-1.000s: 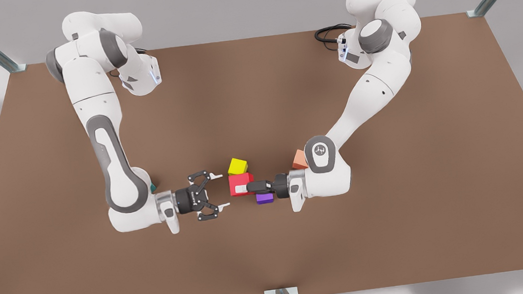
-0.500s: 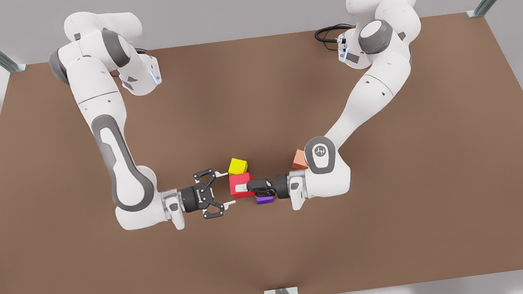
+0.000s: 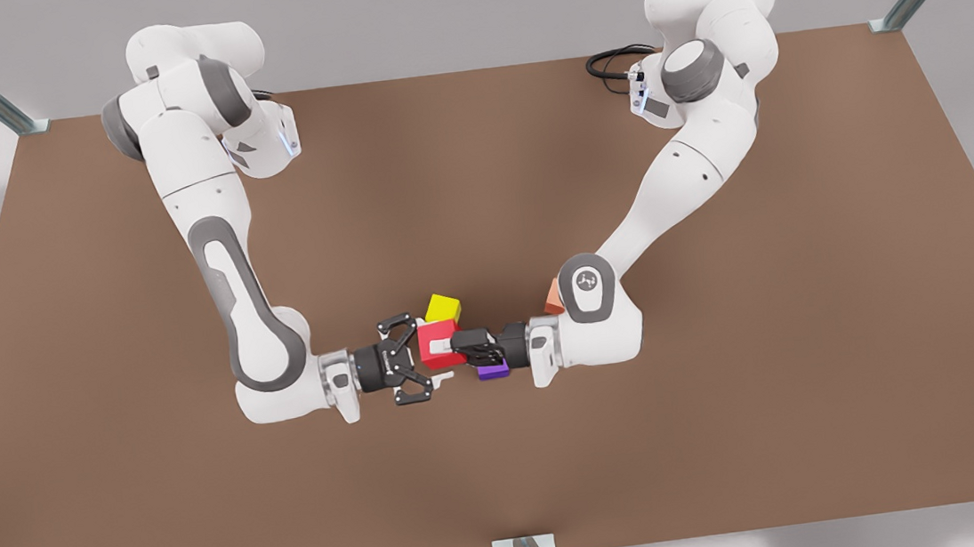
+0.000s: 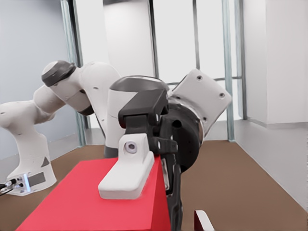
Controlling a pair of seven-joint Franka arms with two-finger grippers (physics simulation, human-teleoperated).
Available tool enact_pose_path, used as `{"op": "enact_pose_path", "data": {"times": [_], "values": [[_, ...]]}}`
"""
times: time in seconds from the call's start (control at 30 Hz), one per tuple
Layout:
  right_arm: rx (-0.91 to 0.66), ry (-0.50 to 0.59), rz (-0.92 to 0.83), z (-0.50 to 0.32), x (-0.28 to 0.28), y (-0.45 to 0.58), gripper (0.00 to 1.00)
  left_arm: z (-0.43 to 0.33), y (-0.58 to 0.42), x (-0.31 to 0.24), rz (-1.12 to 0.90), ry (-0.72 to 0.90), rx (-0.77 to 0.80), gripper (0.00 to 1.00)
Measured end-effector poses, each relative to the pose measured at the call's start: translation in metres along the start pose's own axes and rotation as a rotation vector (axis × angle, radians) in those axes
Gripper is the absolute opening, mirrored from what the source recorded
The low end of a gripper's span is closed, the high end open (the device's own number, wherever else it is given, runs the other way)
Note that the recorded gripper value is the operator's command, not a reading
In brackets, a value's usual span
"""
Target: Pick up red wooden cube and pass to hand red wooden cube and place in blue wooden cube
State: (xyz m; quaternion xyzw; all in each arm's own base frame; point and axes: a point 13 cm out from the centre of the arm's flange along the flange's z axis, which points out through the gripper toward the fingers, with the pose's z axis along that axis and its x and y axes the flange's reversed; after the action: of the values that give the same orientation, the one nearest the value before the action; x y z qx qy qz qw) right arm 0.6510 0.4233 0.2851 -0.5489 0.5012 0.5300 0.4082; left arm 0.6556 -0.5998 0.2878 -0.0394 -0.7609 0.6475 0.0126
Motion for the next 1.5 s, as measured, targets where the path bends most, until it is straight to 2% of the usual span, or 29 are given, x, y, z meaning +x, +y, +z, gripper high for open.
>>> {"op": "enact_pose_path", "data": {"times": [0.03,0.07,0.13,0.3,0.37,0.6,0.77,0.83,0.9,0.97,1.03,1.1,1.17,1.2,1.3,1.5], "values": [[0.003,-0.001,-0.001,0.0,0.0,-0.001,0.97,0.0,0.0,0.0,0.002,0.0,0.0,0.73],[0.005,-0.002,-0.003,0.0,0.0,-0.001,0.91,0.0,0.0,0.0,0.004,0.0,0.0,0.73],[0.007,-0.002,-0.006,0.0,0.0,-0.002,0.7,0.0,0.001,0.0,0.007,-0.001,-0.001,0.73],[0.01,-0.002,-0.009,0.0,0.002,-0.003,0.7,0.0,0.001,0.0,0.012,-0.002,-0.001,0.75],[0.011,-0.001,-0.011,0.0,0.003,-0.003,0.7,-0.001,0.001,0.0,0.015,-0.002,0.001,1.0],[0.014,0.002,-0.018,-0.003,0.003,-0.004,0.7,-0.007,0.002,-0.004,0.028,-0.009,0.002,1.0],[0.028,0.096,-0.056,-0.061,0.015,-0.016,0.7,-0.094,0.013,-0.039,-0.001,-0.053,0.009,1.0],[0.007,0.213,-0.09,-0.108,0.02,-0.016,0.7,-0.152,0.02,-0.056,-0.007,-0.064,0.016,1.0],[-0.043,0.389,-0.089,-0.153,0.026,0.003,0.7,-0.241,0.005,-0.069,0.11,-0.02,-0.097,1.0],[-0.092,0.632,-0.048,-0.208,0.042,0.028,0.7,-0.344,-0.02,-0.064,0.283,0.066,-0.399,1.0],[-0.144,0.913,0.01,-0.26,0.063,0.051,0.7,-0.423,-0.008,-0.047,0.331,0.159,-0.74,1.0],[-0.168,1.141,0.072,-0.301,0.074,0.069,0.7,-0.488,-0.01,-0.024,0.298,0.224,-1.035,1.0],[-0.154,1.284,0.163,-0.334,0.096,0.097,0.7,-0.523,-0.016,0.032,0.158,0.292,-1.39,1.0],[-0.137,1.338,0.201,-0.346,0.106,0.112,0.7,-0.541,-0.034,0.059,0.103,0.274,-1.446,1.0],[-0.044,1.453,0.276,-0.37,0.122,0.141,0.7,-0.563,-0.042,0.091,-0.002,0.251,-1.434,1.0],[0.157,1.528,0.365,-0.373,0.151,0.159,0.7,-0.548,-0.041,0.102,-0.056,0.27,-1.39,1.0]]}}
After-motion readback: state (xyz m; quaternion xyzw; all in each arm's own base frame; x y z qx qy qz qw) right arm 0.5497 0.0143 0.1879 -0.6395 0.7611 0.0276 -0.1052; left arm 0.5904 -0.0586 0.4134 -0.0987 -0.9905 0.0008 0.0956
